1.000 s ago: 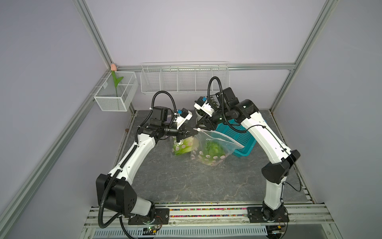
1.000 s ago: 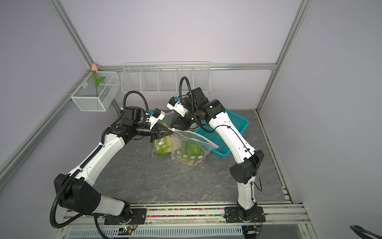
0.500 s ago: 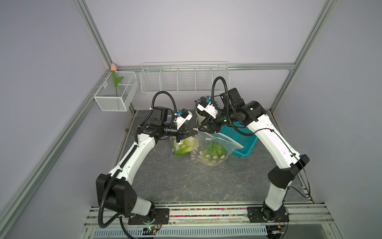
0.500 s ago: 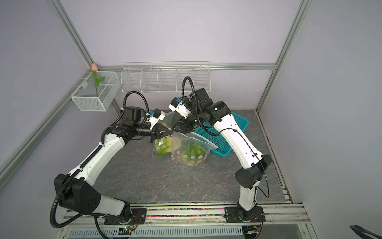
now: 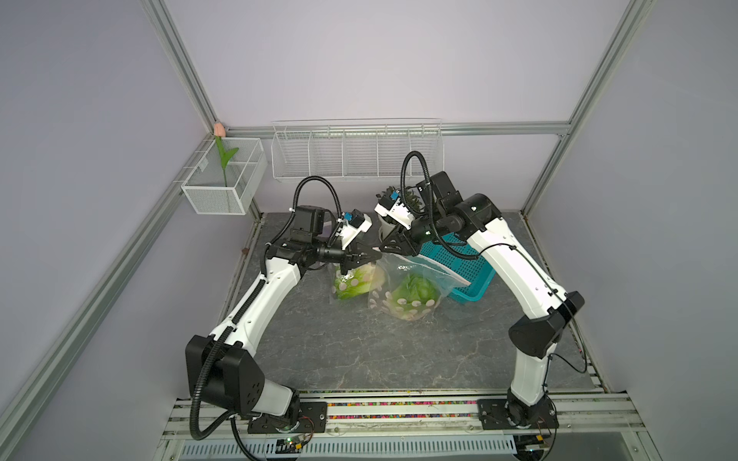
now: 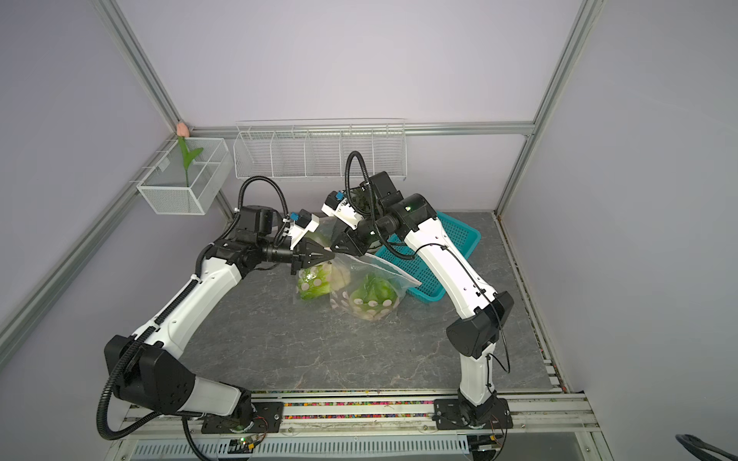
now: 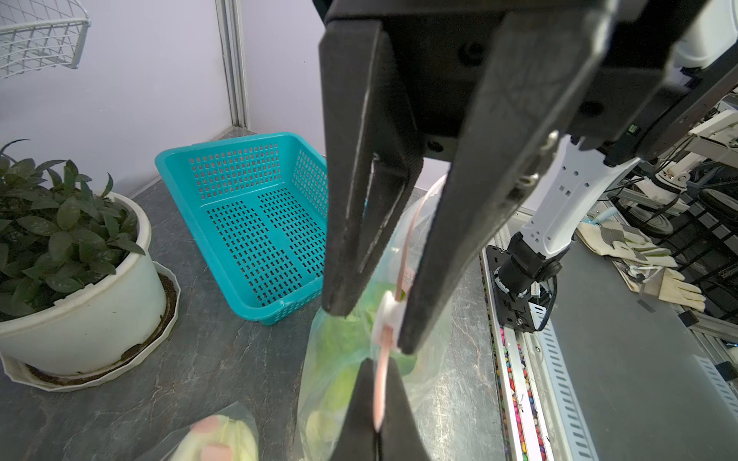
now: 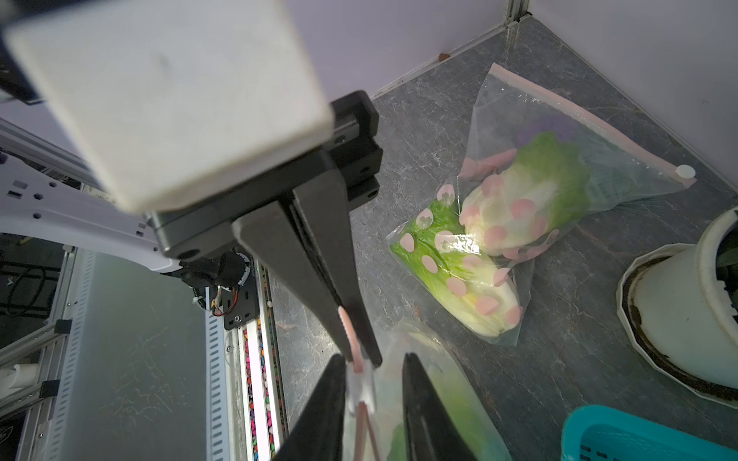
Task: Put the chinese cabbages into a zipper bag and zip it
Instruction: Zip the zipper on the zipper food storage bag.
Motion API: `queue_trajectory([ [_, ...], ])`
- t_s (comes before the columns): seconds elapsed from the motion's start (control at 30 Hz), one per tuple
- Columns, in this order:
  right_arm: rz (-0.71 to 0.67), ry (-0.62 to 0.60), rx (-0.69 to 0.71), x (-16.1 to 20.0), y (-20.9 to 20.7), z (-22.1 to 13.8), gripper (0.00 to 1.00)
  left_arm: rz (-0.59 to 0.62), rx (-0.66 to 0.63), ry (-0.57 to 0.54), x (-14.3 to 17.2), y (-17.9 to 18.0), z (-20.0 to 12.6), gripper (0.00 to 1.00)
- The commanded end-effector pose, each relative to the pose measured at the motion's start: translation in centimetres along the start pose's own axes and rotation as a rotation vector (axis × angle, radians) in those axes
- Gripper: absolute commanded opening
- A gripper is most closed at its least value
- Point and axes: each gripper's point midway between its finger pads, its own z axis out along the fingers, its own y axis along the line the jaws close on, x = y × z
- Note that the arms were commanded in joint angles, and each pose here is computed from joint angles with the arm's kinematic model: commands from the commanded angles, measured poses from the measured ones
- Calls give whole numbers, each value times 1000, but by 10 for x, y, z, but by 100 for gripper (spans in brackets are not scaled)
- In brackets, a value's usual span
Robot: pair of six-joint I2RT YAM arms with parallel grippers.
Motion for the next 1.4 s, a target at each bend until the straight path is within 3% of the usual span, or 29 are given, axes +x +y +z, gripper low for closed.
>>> queue_trajectory([
  [0.0,-17,14,-27,4,6,2,21,21,9,4,0,-2,0,0],
  [0.13,-21,16,-12,5,6,-2,13,13,-21,6,-1,3,-3,0],
  [0.4,-38,44,132,23,2,-30,12,-67,-179,-41,-5,29,-26,0],
  [0.57,9,48,180,47,-5,-50,11,-143,-260,-30,6,44,-38,0],
  [0.77,125,36,257,91,-24,-83,11,-270,-457,53,37,73,-60,0],
  [1.3,207,13,325,109,-51,-96,11,-315,-471,18,35,87,-59,0],
  [1.33,211,6,335,107,-53,-96,15,-326,-477,13,35,91,-58,0],
  [1.37,216,-2,356,102,-54,-98,26,-342,-493,4,33,98,-59,0],
])
